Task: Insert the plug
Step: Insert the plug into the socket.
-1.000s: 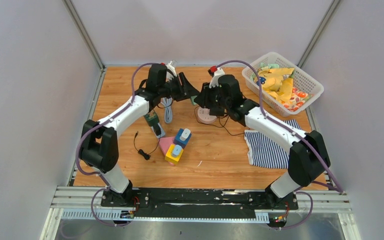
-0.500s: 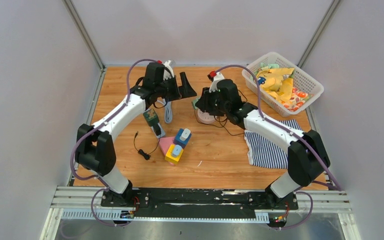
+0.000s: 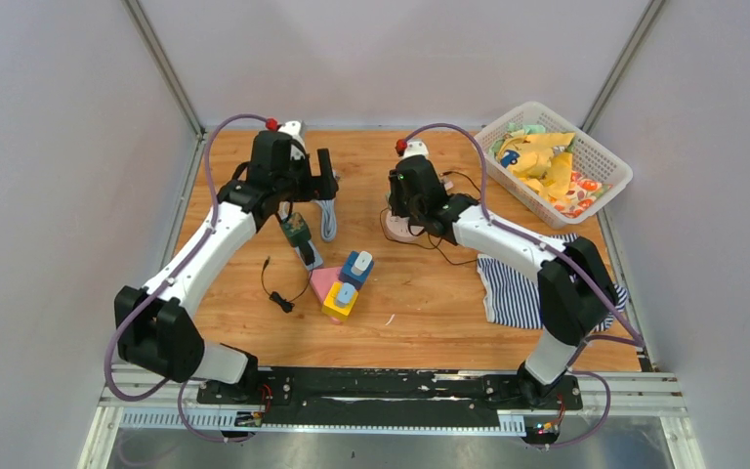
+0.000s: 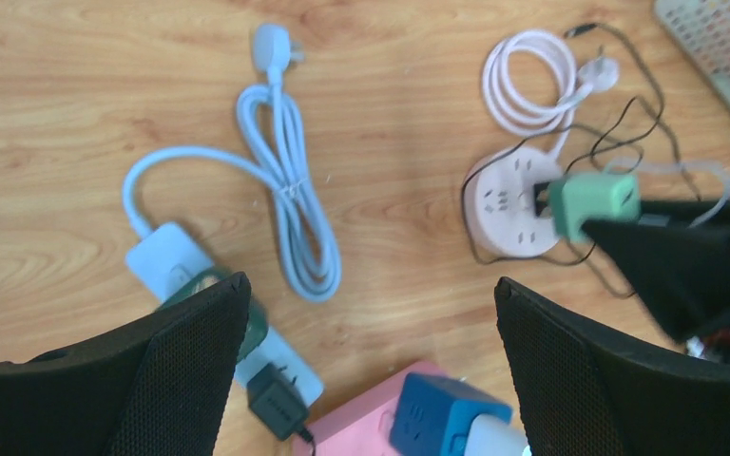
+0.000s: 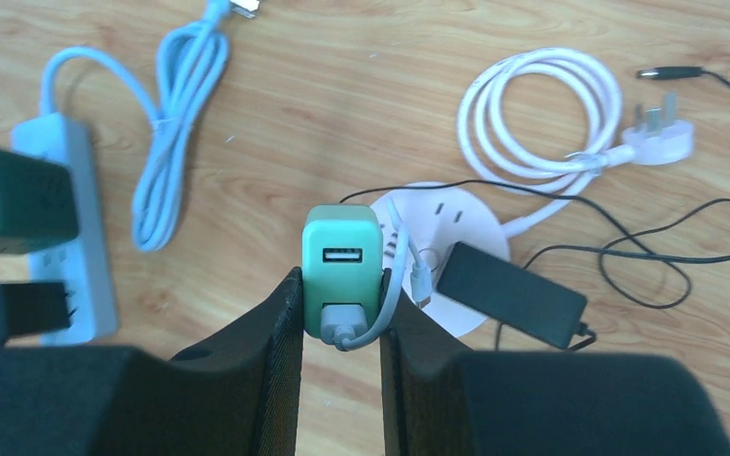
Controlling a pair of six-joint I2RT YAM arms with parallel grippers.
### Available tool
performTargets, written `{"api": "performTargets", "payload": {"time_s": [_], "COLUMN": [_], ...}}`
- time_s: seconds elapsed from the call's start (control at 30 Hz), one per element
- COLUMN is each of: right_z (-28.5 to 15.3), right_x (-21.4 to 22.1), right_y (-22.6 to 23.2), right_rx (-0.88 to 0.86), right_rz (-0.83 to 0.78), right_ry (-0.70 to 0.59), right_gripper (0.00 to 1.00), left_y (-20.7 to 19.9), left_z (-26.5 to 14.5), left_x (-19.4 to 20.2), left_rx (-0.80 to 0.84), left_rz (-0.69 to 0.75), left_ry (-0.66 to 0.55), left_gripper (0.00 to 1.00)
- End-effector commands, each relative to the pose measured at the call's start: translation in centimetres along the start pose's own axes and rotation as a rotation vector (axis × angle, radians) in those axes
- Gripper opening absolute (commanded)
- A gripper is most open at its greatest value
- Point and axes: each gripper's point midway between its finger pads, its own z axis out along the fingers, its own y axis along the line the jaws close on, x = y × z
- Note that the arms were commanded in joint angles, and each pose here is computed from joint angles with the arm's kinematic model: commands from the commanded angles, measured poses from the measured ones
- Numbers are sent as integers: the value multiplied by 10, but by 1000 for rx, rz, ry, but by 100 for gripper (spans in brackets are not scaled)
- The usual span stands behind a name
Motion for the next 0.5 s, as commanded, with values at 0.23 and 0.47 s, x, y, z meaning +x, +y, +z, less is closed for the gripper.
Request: {"api": "performTargets", "payload": {"time_s": [0.23,0.47], "right_z": [30,41], "right_x": [15,34], "right_y": [-24,-21], "right_rx": [297,345], "right_rz": [25,24], "right_ry": [50,81], "right_gripper": [0,0], "left_y": [14,26], "left_z": [-21,-32], "left_x": [79,89], "left_rx": [74,39], "left_rz": [116,173], "left_ry": [154,170], "left_gripper": [100,100]}}
